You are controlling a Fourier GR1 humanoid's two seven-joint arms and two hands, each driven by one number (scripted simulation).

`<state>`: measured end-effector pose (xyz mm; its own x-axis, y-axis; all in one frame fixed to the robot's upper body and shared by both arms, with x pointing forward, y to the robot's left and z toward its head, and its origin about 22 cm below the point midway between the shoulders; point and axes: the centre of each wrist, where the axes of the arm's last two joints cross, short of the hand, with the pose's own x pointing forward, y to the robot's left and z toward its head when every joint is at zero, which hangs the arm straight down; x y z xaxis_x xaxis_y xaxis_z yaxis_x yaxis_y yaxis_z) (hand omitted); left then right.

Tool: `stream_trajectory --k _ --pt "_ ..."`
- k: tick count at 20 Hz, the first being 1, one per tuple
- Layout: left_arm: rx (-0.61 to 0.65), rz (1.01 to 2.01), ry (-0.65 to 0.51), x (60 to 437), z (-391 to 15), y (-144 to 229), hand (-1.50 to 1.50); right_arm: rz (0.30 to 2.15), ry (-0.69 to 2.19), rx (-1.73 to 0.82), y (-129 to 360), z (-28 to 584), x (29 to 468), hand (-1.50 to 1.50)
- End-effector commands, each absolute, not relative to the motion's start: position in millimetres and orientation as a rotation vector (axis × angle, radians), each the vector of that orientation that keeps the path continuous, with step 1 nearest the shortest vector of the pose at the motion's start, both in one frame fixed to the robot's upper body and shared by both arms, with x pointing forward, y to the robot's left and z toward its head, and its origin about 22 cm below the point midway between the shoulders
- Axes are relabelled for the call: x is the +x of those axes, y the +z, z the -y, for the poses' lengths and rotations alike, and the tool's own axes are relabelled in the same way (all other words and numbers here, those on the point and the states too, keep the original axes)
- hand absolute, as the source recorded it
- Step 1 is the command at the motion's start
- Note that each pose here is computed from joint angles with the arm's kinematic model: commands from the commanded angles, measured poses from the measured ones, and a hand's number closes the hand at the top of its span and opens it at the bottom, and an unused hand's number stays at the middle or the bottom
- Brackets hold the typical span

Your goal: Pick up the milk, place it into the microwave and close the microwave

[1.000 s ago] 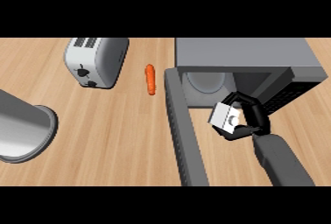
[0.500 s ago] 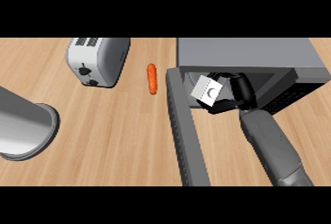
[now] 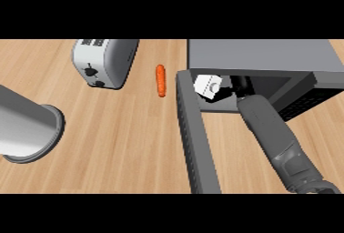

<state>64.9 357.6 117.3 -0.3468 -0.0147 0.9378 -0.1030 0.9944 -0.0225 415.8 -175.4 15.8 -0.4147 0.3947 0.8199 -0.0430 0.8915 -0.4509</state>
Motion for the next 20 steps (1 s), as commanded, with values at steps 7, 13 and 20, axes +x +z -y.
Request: stream_trajectory --k 7,13,20 --pt "0.06 1.94 0.082 74 -355 113 -1.5 1.931 0.468 -0.469 40 176 441 1.5" --pt "0.038 1.946 0.047 80 -361 113 -1.5 2.0 0.467 -0.724 57 190 449 1.5" --pt "0.005 1.952 0.026 93 -357 115 -1.5 1.998 0.563 -0.891 61 206 452 1.5"
